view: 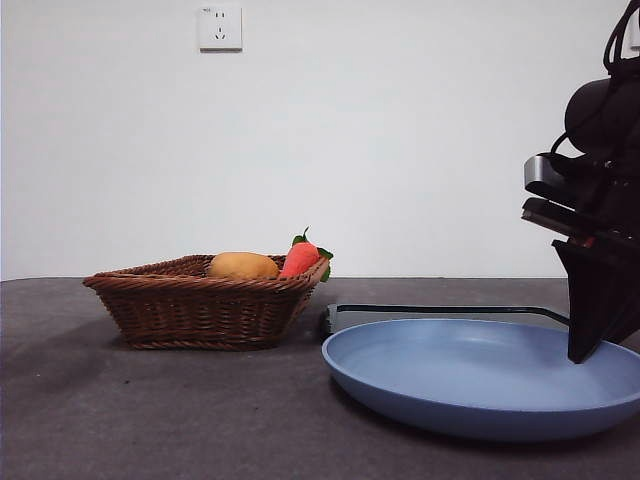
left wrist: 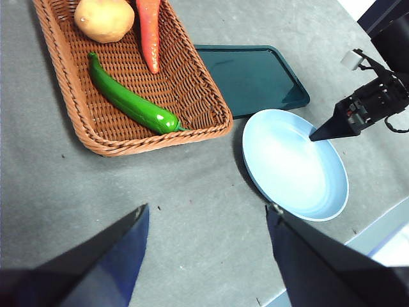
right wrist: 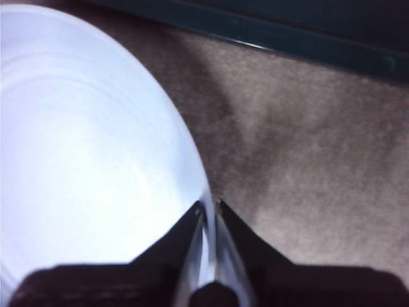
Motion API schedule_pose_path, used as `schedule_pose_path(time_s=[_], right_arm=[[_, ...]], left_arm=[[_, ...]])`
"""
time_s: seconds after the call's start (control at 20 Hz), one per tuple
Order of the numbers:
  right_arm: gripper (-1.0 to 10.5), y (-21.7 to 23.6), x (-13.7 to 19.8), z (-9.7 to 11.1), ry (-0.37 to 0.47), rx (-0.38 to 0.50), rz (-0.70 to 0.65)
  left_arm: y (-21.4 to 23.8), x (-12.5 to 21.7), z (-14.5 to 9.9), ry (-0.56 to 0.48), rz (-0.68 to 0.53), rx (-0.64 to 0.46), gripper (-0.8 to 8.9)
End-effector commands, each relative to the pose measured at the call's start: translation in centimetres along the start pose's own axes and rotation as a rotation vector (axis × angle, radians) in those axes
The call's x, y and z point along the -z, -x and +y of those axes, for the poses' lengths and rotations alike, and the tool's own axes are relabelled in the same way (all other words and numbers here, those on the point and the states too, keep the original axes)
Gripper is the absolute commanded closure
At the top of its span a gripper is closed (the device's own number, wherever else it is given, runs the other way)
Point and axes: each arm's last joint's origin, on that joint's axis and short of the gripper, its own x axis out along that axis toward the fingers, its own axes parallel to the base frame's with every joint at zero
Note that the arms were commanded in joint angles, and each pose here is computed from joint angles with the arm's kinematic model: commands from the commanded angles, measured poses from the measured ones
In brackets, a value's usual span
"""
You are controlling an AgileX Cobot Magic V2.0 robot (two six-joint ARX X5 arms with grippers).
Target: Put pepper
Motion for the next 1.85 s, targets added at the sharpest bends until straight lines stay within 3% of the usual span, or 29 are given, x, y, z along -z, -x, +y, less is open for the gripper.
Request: schedule_pose_path(time_s=[0.05, 0.5, 0.8, 1.0, 1.25, 1.85], right_arm=[[9.4, -0.1, -0.5, -0.1, -0.008, 0.004, -0.007], [9.4, 6.8, 0.5, 1.6, 0.024, 0.024, -0.238], [9.4, 12.3, 2.8, 2.5, 0.030, 0.051, -0.432], [9.4, 14.2, 4.1, 3.2, 0.042, 0.056, -0.499], [9.4, 15.5, 5.1, 3.8, 0.055, 0.056, -0.544], [9.4, 15.6, 5.4, 3.9, 0.058, 0.054, -0.548]], left_arm=[[0.2, -0.5, -0.2, 0.011, -0.021, -0.005, 4.90], [-4.7, -5.0, 0.0, 0.081, 0.075, -0.087, 4.90], [-12.9, -9.6, -1.0, 0.070, 0.202, -0.226, 4.90], [-18.9, -11.6, -0.4, 0.103, 0.310, -0.289, 4.90], [-24.4, -11.7, 1.4, 0.161, 0.415, -0.394, 4.90], [-30.7, -8.9, 4.1, 0.222, 0.486, -0.432, 4.90]])
